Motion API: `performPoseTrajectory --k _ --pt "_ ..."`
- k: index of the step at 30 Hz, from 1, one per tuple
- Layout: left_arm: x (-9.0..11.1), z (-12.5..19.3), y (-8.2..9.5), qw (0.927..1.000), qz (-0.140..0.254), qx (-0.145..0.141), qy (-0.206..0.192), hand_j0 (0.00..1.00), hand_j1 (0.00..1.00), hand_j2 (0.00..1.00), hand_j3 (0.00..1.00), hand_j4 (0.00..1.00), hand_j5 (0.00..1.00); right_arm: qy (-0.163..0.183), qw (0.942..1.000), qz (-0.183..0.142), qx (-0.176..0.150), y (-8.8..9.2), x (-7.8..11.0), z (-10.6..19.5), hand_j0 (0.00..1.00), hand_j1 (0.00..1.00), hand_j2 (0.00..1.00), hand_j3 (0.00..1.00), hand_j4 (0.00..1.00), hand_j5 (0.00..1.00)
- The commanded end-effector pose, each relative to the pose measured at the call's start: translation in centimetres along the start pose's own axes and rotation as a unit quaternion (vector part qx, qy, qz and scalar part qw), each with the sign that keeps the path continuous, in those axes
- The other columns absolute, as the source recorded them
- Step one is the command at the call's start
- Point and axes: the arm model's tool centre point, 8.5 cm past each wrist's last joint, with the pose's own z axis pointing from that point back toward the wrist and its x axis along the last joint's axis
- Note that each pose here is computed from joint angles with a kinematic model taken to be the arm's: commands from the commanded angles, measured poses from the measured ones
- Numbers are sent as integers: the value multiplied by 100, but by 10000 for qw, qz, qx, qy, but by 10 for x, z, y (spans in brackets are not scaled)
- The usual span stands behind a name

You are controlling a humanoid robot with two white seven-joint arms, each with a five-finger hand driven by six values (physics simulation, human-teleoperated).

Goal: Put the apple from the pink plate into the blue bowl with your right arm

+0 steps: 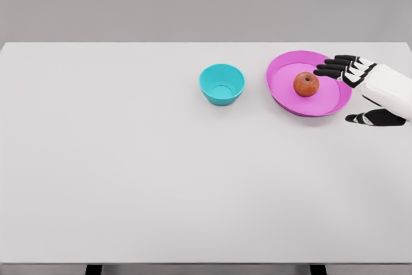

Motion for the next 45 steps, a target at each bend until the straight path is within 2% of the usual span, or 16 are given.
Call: performPoseTrajectory --k 1,7,8,9,10,12,13,16,18,20,22,25,28,34,43,45 --pt "0 0 0 10000 -2 -1 -7 100 100 100 100 100 100 27 10000 -33 -6 0 -1 0 100 100 100 100 100 100" --pt "0 0 0 10000 7 0 -1 100 100 100 100 100 100 262 9996 11 -44 -5 -13 6 100 100 100 100 100 100" --pt "0 0 0 10000 -1 -1 1 100 100 100 100 100 100 319 9990 81 298 -6 -19 6 100 100 100 100 100 100" --pt "0 0 0 10000 -2 -1 -7 100 100 100 100 100 100 409 9945 167 951 -7 -27 6 100 100 100 100 100 100" --pt "0 0 0 10000 -1 -1 1 100 100 100 100 100 100 450 9887 265 1405 -13 -32 2 100 100 100 100 100 100" --pt "0 0 0 10000 -1 -1 1 100 100 100 100 100 100 518 9772 347 2028 -19 -39 -1 100 100 100 100 100 100" --pt "0 0 0 10000 -1 -1 1 100 100 100 100 100 100 534 9749 372 2130 -22 -40 -1 100 100 100 100 100 100" --pt "0 0 0 10000 -1 -1 1 100 100 100 100 100 100 973 9774 280 1854 -40 -57 -9 100 100 100 100 100 100" --pt "0 0 0 10000 -1 -1 1 100 100 100 100 100 100 1263 9781 168 1645 -54 -76 -17 100 100 100 100 100 100" --pt "0 0 0 10000 -2 -1 -7 100 100 100 100 100 100 1375 9779 -64 1577 -49 -92 -35 100 100 100 100 100 100" --pt "0 0 0 10000 -2 -1 -7 100 100 100 100 100 100 1321 9747 -265 1785 -30 -102 -65 100 100 100 100 100 100" --pt "0 0 0 10000 -1 -1 1 100 100 100 100 100 100 1099 9750 -293 1910 -20 -95 -91 100 100 100 100 100 100" --pt "0 0 0 10000 -1 -1 1 100 100 100 100 100 100 1072 9734 -374 1989 -13 -98 -110 100 100 100 100 100 100" --pt "0 0 0 10000 -2 -1 -7 100 100 100 100 100 100 1322 9668 -569 2113 -2 -116 -113 100 100 100 100 100 100" --pt "0 0 0 10000 -1 -1 1 100 100 100 100 100 100 1430 9581 -763 2360 22 -123 -128 100 100 100 100 100 100" --pt "0 0 0 10000 -2 -1 -7 100 100 100 100 100 100 1491 9544 -801 2461 29 -126 -129 100 100 100 100 100 100"
